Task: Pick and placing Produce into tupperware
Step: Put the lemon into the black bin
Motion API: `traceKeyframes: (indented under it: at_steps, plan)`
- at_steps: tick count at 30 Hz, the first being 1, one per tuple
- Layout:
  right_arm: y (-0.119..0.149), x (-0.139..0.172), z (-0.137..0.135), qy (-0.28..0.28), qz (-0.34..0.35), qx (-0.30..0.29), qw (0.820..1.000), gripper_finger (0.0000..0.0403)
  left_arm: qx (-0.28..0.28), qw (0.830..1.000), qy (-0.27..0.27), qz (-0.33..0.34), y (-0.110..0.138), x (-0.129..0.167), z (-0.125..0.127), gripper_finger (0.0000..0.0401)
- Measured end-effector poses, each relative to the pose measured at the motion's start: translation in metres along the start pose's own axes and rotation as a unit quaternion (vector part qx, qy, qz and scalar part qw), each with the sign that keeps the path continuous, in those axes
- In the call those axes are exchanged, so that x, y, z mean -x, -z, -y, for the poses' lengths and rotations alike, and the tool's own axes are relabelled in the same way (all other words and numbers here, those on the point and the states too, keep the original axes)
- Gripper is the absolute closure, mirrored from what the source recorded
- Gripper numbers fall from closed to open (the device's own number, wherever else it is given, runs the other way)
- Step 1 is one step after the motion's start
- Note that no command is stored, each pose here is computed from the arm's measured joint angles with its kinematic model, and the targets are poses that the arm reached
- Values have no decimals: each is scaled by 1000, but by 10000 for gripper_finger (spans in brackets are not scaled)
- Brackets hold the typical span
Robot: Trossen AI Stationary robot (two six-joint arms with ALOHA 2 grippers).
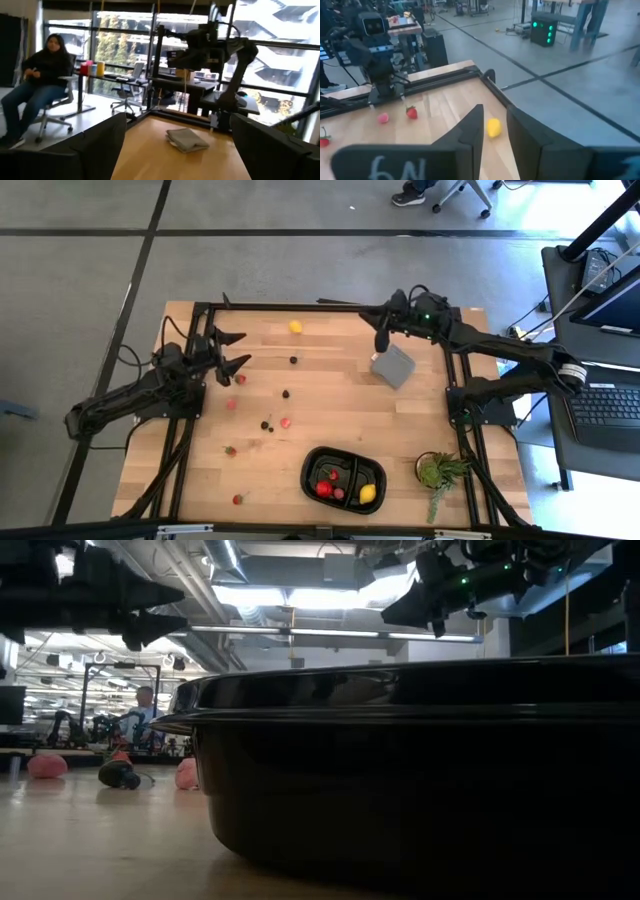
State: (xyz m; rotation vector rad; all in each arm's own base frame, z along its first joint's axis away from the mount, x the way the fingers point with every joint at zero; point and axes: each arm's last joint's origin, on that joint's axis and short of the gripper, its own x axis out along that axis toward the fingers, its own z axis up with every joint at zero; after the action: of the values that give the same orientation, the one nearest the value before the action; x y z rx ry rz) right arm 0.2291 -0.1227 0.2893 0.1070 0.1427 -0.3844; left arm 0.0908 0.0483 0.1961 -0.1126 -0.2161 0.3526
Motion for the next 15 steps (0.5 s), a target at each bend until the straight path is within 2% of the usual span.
traceKeyframes:
  at_steps: [3, 6, 10, 13, 15]
  plan:
    - [1, -1, 0, -1, -1, -6, 1000, 315, -11, 1000, -10, -12, -20, -9, 2, 62]
    - [1, -1, 0, -1, -1, -6, 1000, 315, -71, 996, -14, -47, -42, -27, 3, 66]
    - [1, -1, 0, -1, -1, -6, 1000, 315, -110, 984, -18, -136, -65, -66, 0, 66]
    - [1, -1, 0, -1, -1, -6, 1000, 315, -100, 972, -47, -209, -77, -100, -5, 66]
    - [1, -1, 0, -1, -2, -6, 1000, 315, -98, 955, -72, -269, -80, -122, -12, 66]
